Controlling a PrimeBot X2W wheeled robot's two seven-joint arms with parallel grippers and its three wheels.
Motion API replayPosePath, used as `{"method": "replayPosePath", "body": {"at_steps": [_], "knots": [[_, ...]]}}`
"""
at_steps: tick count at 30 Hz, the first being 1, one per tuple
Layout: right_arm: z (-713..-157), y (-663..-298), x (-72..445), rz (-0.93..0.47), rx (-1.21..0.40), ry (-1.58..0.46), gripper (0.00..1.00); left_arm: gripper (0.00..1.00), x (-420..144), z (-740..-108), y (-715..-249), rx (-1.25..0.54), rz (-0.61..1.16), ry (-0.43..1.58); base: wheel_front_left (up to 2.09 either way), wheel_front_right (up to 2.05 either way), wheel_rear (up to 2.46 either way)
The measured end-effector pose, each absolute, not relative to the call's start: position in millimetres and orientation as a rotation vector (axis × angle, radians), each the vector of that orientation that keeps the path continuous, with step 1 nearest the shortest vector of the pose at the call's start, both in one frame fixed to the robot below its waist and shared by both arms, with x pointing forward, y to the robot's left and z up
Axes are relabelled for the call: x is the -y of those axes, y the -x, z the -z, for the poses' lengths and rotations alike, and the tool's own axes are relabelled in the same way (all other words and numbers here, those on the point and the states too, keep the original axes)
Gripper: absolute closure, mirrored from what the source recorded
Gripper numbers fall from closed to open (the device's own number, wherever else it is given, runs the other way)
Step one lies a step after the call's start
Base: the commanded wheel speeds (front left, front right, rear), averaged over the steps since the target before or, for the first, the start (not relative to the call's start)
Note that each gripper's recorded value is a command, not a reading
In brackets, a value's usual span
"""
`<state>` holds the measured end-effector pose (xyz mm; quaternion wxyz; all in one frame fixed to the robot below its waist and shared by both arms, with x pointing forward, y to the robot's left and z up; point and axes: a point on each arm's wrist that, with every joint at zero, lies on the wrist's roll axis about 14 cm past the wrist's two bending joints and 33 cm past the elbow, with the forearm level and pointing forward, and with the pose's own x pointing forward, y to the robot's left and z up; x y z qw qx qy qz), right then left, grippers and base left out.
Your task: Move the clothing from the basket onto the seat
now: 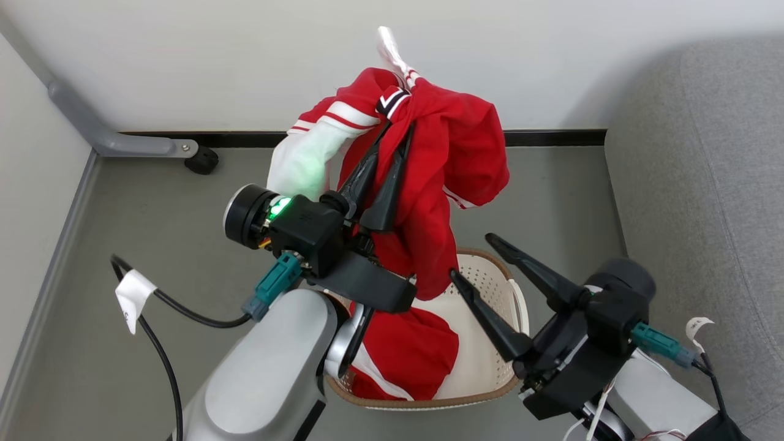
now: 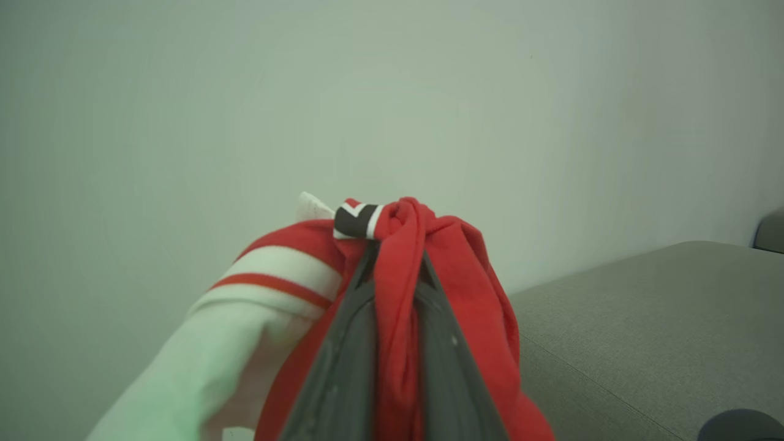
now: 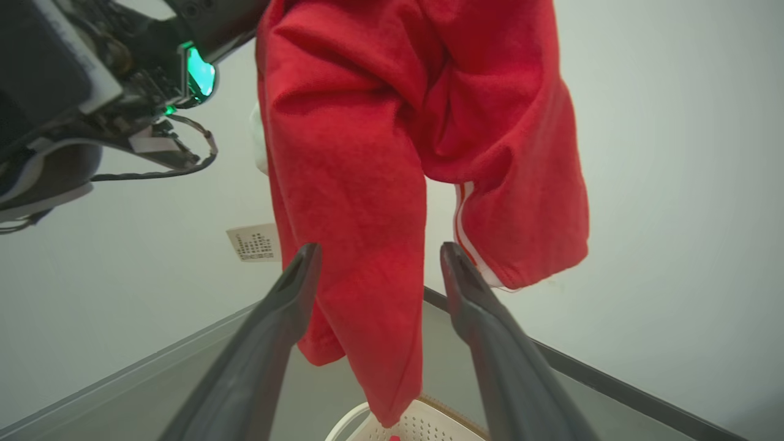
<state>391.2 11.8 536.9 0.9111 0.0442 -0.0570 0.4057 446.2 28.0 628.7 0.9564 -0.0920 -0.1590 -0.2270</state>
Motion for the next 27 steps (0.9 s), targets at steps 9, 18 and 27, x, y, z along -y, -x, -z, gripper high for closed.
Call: {"method": "replayPosePath", "body": {"at_steps": [9,18,27], "knots": [[-544,-387,-41,-0.954,0.145,-0.063,0.0,1.0,-25,-624,-445,0.314,0.469,0.178,0.0,0.0,0.0],[-537,-405,-53,-0.95,0.13,-0.047,0.0,1.0,-30,-619,-447,0.303,0.451,0.179,0.0,0.0,0.0],[-536,-426,-65,-0.954,0.128,-0.012,0.07,1.0,-29,-613,-445,0.289,0.46,0.17,0.0,0.0,0.0]]}}
